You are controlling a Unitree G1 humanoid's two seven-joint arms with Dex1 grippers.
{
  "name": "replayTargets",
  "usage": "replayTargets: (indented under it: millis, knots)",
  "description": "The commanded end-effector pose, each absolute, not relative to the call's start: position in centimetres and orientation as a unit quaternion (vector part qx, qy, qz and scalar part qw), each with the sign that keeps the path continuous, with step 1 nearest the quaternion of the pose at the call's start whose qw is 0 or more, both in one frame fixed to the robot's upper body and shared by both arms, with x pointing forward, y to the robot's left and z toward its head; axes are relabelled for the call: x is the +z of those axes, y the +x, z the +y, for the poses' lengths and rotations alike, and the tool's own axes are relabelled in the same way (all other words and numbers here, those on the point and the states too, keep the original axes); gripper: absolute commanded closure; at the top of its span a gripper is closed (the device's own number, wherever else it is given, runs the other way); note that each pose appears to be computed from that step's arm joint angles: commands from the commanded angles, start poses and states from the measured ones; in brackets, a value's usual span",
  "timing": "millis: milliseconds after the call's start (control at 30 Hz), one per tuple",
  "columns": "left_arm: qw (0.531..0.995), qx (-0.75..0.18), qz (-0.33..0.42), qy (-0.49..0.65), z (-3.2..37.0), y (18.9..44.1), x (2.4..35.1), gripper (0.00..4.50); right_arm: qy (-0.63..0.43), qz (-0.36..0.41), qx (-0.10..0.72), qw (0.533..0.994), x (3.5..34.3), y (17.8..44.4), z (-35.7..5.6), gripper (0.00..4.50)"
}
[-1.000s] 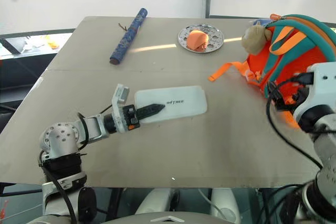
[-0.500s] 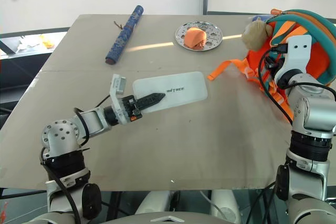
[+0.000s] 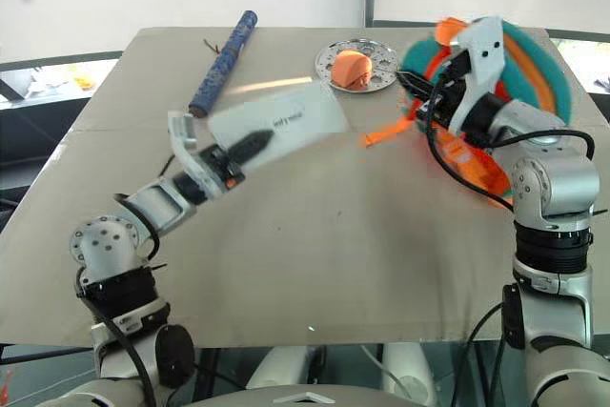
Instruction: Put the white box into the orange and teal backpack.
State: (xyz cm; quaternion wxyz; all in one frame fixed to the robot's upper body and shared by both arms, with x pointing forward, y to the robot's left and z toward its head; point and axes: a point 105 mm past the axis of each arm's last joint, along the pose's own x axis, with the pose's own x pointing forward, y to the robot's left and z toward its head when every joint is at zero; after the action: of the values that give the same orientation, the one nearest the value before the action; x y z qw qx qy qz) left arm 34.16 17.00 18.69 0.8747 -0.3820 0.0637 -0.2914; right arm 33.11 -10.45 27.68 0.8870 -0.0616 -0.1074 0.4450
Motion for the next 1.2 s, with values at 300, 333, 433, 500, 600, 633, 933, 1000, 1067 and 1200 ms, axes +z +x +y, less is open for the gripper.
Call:
replayTargets:
  millis: [300, 333, 433, 500, 600, 633, 933, 1000, 1067, 1200]
  knots:
    - [0.873, -0.349, -0.064, -0.334, 18.1, 32.3, 24.5, 3.37, -0.153, -0.001, 0.536, 0.831, 24.1, 28.0, -10.5, 4.43]
    - [0.871, -0.376, -0.061, -0.311, 17.6, 31.5, 24.6, 3.37, -0.161, 0.015, 0.520, 0.838, 23.3, 28.4, -11.2, 4.43]
    - [0.864, -0.440, -0.072, -0.234, 16.9, 29.4, 25.8, 3.37, -0.188, 0.047, 0.499, 0.845, 21.7, 28.8, -13.0, 4.43]
    - [0.864, -0.468, -0.072, -0.169, 16.5, 28.6, 26.1, 3.37, -0.192, 0.053, 0.488, 0.850, 21.4, 29.0, -13.9, 4.43]
    - [0.860, -0.500, -0.074, -0.068, 15.8, 28.3, 26.1, 3.37, -0.197, 0.061, 0.482, 0.852, 21.4, 28.8, -15.2, 4.43]
    - [0.856, -0.508, -0.077, -0.054, 15.5, 28.4, 26.3, 3.37, -0.198, 0.061, 0.482, 0.851, 21.5, 28.6, -15.5, 4.43]
    - [0.804, -0.584, -0.091, 0.064, 12.6, 28.3, 24.9, 3.37, -0.170, 0.042, 0.482, 0.858, 23.3, 27.8, -16.1, 4.43]
    - [0.796, -0.594, -0.090, 0.073, 12.4, 28.4, 24.5, 3.37, -0.160, 0.036, 0.482, 0.861, 23.7, 27.8, -16.0, 4.43]
    - [0.790, -0.601, -0.090, 0.082, 12.4, 28.5, 24.3, 3.37, -0.142, 0.036, 0.478, 0.866, 24.0, 28.0, -15.8, 4.43]
    - [0.779, -0.612, -0.087, 0.103, 12.0, 28.9, 23.6, 3.37, -0.135, 0.026, 0.484, 0.864, 24.4, 28.0, -15.2, 4.43]
